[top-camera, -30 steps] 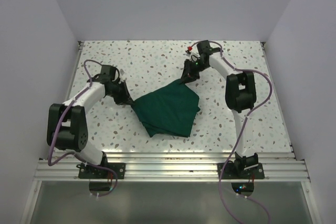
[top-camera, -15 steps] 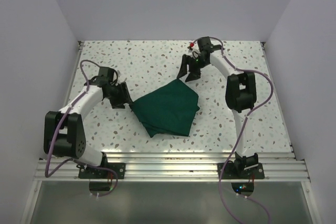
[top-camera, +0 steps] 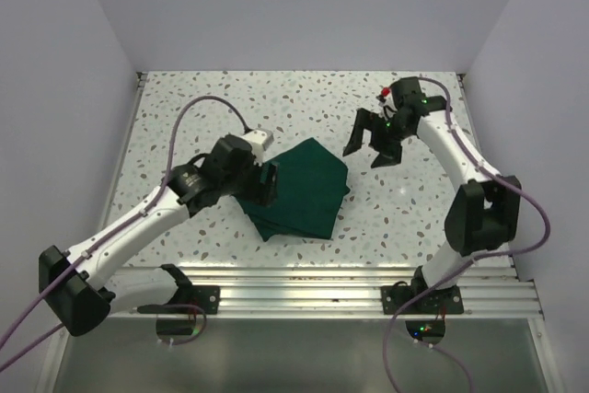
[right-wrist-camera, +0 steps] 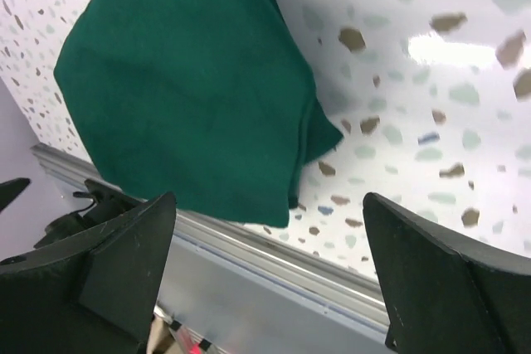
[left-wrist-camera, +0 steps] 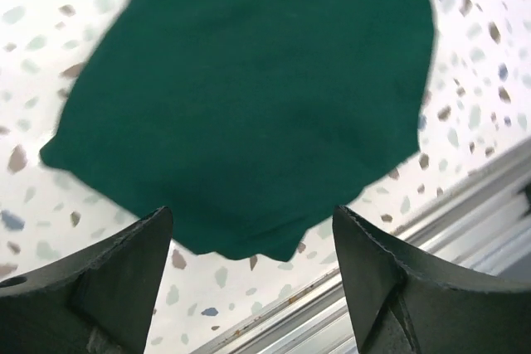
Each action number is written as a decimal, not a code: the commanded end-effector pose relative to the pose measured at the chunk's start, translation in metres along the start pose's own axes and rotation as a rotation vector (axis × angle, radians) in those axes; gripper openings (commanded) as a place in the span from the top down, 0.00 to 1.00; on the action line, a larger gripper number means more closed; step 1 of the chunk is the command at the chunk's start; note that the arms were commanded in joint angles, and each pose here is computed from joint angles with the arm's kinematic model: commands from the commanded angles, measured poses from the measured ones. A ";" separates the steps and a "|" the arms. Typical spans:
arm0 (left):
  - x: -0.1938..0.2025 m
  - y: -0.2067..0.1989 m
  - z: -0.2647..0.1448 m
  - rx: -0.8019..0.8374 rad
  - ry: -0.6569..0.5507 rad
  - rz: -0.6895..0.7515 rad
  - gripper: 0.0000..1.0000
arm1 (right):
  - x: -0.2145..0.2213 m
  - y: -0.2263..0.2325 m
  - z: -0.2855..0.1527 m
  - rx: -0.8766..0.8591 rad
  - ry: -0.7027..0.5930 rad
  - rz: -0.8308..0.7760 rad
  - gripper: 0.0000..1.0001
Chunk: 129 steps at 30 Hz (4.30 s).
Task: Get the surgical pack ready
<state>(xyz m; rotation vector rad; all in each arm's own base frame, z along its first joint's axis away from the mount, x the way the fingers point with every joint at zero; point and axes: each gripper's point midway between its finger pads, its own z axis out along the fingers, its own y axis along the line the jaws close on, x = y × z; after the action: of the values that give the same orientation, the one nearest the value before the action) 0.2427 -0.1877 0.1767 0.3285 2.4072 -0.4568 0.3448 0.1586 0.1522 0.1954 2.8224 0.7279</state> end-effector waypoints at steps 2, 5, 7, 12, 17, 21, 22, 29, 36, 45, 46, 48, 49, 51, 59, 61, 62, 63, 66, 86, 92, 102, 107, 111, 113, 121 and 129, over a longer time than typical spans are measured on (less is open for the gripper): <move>0.002 -0.037 0.006 0.032 -0.057 0.275 0.18 | 0.038 -0.002 -0.029 -0.046 -0.026 0.072 0.01; 0.019 -0.061 0.016 0.073 -0.023 0.456 0.19 | 0.059 -0.007 -0.042 -0.050 -0.050 0.077 0.01; 0.030 -0.066 0.021 0.058 0.010 0.558 0.20 | 0.068 -0.009 -0.046 -0.052 -0.056 0.095 0.01; 0.053 -0.083 0.031 0.052 0.042 0.743 0.24 | 0.083 -0.009 -0.053 -0.083 -0.089 0.129 0.01; 0.070 -0.083 0.041 -0.006 0.081 0.823 0.27 | 0.092 -0.008 -0.050 -0.111 -0.085 0.170 0.01; 0.081 -0.083 0.052 -0.029 0.106 0.853 0.39 | 0.097 -0.010 -0.048 -0.115 -0.084 0.182 0.01; 0.087 -0.081 0.057 -0.045 0.129 0.856 0.41 | 0.098 -0.009 -0.048 -0.120 -0.081 0.187 0.01; 0.098 -0.072 0.072 -0.090 0.158 0.868 0.45 | 0.110 -0.009 -0.039 -0.165 -0.061 0.239 0.01; 0.090 -0.066 0.073 -0.164 0.130 0.851 0.45 | 0.113 -0.012 -0.035 -0.160 -0.050 0.230 0.01; 0.088 -0.086 0.081 -0.086 0.110 0.841 0.40 | 0.113 -0.010 -0.033 -0.174 -0.042 0.226 0.01; 0.089 -0.084 0.082 -0.094 0.113 0.844 0.41 | 0.113 -0.010 -0.033 -0.176 -0.039 0.228 0.01; 0.089 -0.084 0.083 -0.095 0.107 0.851 0.43 | 0.114 -0.008 -0.033 -0.182 -0.037 0.228 0.01; 0.089 -0.083 0.084 -0.095 0.107 0.851 0.44 | 0.116 -0.009 -0.033 -0.184 -0.033 0.231 0.01; 0.091 -0.082 0.084 -0.094 0.110 0.851 0.46 | 0.117 -0.008 -0.032 -0.182 -0.030 0.238 0.01; 0.094 -0.079 0.087 -0.087 0.098 0.827 0.60 | 0.134 0.003 -0.022 -0.201 -0.005 0.305 0.04; 0.095 -0.079 0.088 -0.088 0.102 0.824 0.62 | 0.136 0.007 -0.017 -0.217 -0.001 0.312 0.04; 0.095 -0.078 0.089 -0.088 0.104 0.827 0.62 | 0.139 0.011 -0.015 -0.217 0.007 0.297 0.04; 0.096 -0.077 0.090 -0.091 0.106 0.829 0.62 | 0.139 0.013 -0.014 -0.217 0.006 0.293 0.04; 0.093 -0.075 0.090 -0.107 0.101 0.834 0.74 | 0.141 0.020 -0.010 -0.219 0.017 0.281 0.05; 0.034 -0.106 0.060 -0.015 -0.021 0.808 1.00 | 0.146 0.045 0.026 -0.263 0.036 0.376 0.57; 0.022 -0.114 0.052 0.001 -0.055 0.806 1.00 | 0.134 0.053 0.044 -0.282 0.005 0.410 0.76; 0.018 -0.127 0.047 0.065 -0.064 0.813 1.00 | 0.124 0.043 0.083 -0.277 -0.050 0.389 0.83; 0.018 -0.133 0.046 0.093 -0.061 0.827 1.00 | 0.099 0.074 0.090 -0.375 -0.124 0.344 0.84; 0.019 -0.136 0.047 0.106 -0.051 0.840 1.00 | 0.088 0.098 0.095 -0.439 -0.151 0.343 0.84; 0.020 -0.136 0.047 0.111 -0.045 0.845 1.00 | 0.081 0.104 0.098 -0.454 -0.170 0.352 0.84; 0.027 -0.140 0.052 0.134 -0.023 0.836 1.00 | 0.074 0.085 0.123 -0.411 -0.235 0.422 0.83; 0.067 -0.132 0.073 0.173 0.092 0.830 1.00 | 0.106 0.043 0.136 -0.190 -0.130 0.381 0.78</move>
<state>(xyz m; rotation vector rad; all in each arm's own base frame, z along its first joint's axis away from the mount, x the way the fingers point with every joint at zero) 0.2027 -0.3074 0.1113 1.3511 2.0893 -0.0975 0.2835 0.2989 0.0471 0.7474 2.5412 1.1951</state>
